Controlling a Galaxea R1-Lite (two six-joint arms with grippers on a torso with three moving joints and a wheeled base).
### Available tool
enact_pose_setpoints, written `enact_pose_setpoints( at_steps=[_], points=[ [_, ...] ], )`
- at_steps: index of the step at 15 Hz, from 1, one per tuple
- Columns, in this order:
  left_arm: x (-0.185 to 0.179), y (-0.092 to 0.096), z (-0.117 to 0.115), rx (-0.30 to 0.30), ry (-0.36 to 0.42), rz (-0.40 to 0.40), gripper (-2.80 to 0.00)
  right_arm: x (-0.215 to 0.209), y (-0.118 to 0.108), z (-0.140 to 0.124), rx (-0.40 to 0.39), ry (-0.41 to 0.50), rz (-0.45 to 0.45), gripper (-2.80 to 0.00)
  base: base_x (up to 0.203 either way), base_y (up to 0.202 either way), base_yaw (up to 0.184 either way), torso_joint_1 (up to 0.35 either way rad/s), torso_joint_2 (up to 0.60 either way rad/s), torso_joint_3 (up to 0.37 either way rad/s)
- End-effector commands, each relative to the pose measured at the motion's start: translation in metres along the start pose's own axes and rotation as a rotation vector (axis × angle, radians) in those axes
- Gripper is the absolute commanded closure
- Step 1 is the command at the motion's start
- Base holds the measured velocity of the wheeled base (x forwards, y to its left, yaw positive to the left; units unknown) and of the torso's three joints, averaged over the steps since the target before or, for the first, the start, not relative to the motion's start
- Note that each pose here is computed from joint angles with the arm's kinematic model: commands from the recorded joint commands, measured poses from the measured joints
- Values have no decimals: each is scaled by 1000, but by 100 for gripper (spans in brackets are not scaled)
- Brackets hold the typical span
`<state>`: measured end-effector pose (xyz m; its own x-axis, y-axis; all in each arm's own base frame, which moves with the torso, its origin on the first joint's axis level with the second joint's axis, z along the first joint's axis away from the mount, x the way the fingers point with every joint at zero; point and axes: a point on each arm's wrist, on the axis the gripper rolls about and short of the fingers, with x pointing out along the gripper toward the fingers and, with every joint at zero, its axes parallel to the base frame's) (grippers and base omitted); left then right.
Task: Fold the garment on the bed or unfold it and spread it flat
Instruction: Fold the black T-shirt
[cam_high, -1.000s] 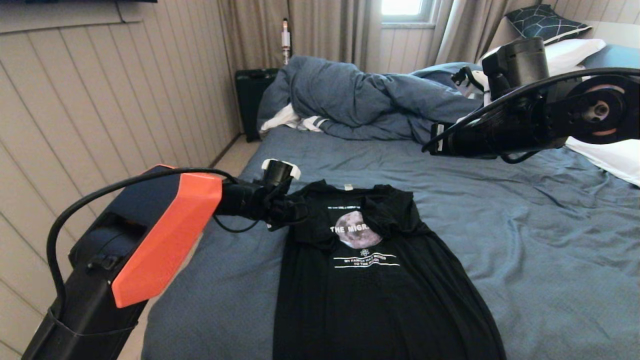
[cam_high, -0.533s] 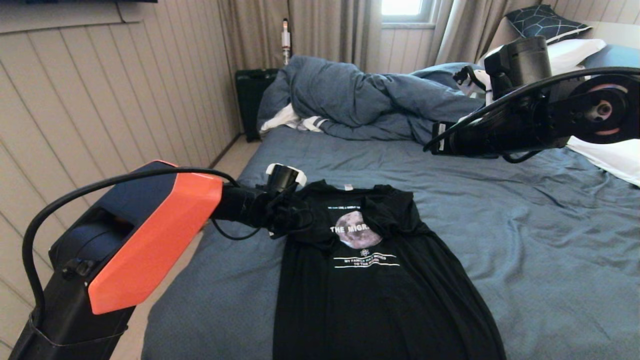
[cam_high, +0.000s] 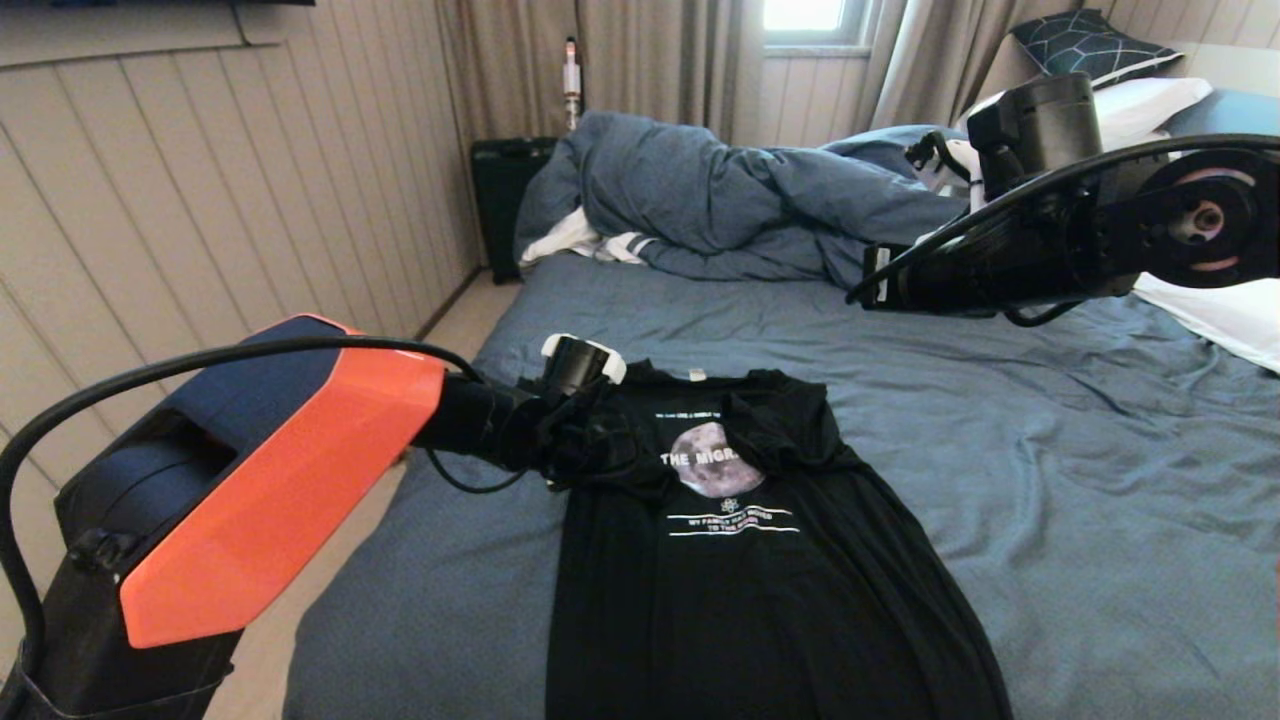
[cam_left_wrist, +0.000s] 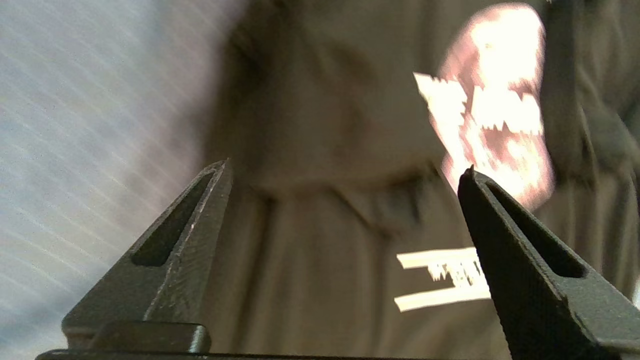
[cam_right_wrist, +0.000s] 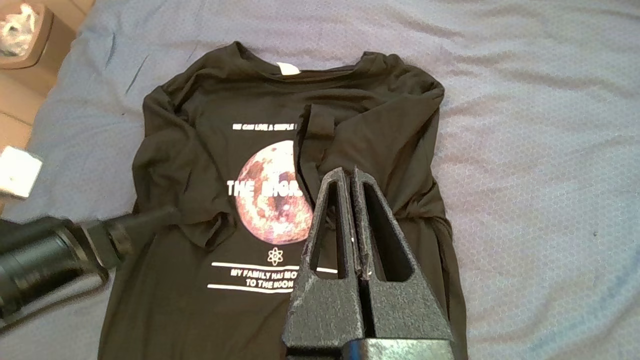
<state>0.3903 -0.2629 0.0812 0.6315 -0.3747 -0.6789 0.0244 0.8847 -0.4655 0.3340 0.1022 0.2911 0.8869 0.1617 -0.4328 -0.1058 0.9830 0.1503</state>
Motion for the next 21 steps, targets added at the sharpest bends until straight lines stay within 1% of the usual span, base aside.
enact_pose_setpoints(
  at_steps=[1,3,5,8,11,13,21],
  points=[
    [-5,2,-3,-1,0,2,-280,0,0,0,0,2,0,0,0,0,0,0,0,0],
    [-4,7,-10,6,19,17,-280,0,0,-1,0,3,0,0,0,0,0,0,0,0],
    [0,8,-16,11,35,19,-280,0,2,-1,-3,6,5,0,0,0,0,0,0,0],
    [9,4,-18,24,12,-5,-280,1,3,-2,-4,9,6,0,0,0,0,0,0,0],
    [4,-2,-16,29,0,-25,-280,3,3,-3,-5,14,6,0,0,0,0,0,0,0],
    [5,-3,-15,31,-3,-27,-280,3,4,-3,-5,14,7,0,0,0,0,0,0,0],
    [26,-6,-14,28,-13,-36,-280,2,8,-5,-11,17,18,0,0,0,0,0,0,0]
  ],
)
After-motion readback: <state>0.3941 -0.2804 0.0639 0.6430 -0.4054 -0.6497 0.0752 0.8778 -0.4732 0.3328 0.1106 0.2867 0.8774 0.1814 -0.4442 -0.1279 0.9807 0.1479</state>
